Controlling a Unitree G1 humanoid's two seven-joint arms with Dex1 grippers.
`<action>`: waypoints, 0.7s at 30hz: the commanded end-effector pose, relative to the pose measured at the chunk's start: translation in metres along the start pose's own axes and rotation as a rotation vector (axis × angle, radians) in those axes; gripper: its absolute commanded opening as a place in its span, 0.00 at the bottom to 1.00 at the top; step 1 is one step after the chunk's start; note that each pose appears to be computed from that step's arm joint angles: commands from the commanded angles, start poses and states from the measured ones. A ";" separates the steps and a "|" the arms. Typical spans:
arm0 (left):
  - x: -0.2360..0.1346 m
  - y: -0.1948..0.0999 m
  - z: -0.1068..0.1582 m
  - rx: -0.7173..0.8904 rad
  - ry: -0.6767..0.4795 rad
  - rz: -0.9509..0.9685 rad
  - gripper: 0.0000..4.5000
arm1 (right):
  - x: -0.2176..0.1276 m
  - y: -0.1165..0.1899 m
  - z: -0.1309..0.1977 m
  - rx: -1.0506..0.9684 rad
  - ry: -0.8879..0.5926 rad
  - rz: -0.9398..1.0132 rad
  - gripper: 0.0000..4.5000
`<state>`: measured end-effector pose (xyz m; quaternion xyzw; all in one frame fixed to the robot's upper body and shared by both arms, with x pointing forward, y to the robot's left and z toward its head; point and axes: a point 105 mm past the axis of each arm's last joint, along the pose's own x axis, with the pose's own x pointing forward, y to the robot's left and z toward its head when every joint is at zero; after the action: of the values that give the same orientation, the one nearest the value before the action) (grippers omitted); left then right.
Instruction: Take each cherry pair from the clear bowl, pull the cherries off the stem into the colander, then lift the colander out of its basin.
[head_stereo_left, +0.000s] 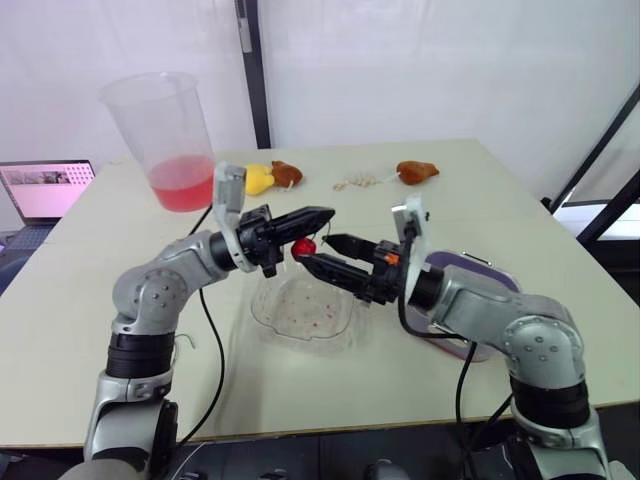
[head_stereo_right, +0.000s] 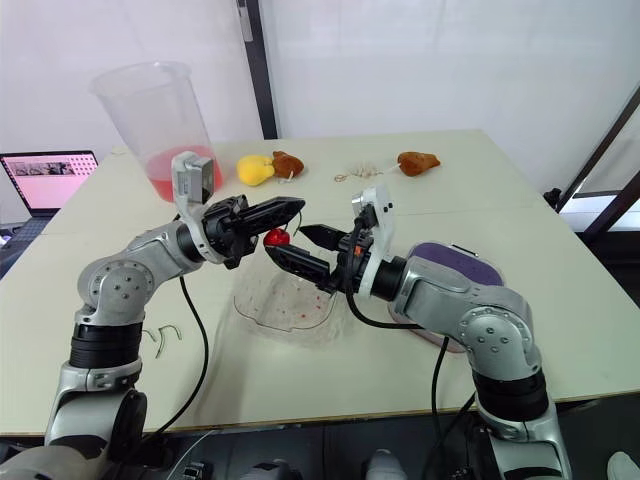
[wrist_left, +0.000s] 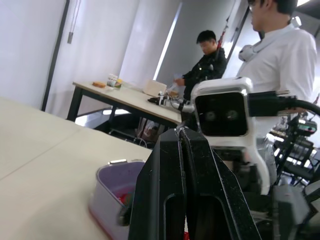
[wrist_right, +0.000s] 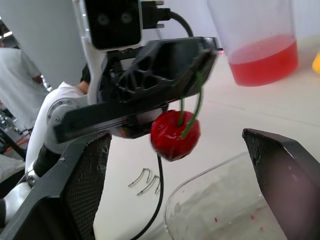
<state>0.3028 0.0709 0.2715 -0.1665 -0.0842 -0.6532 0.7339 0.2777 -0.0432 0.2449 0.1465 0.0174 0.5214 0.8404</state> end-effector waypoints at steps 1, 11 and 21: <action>0.007 -0.011 0.010 0.044 -0.008 -0.052 0.00 | 0.008 0.006 0.007 -0.019 -0.044 0.040 0.99; 0.003 -0.014 0.006 0.039 0.023 -0.071 0.00 | 0.018 0.008 0.002 0.015 -0.061 0.069 0.40; 0.002 -0.011 0.008 0.059 0.038 -0.068 0.00 | 0.025 0.012 -0.001 0.027 -0.036 0.096 0.40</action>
<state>0.2977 0.0735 0.2712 -0.1505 -0.0805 -0.6668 0.7254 0.2833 -0.0193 0.2398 0.1728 0.0208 0.5442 0.8207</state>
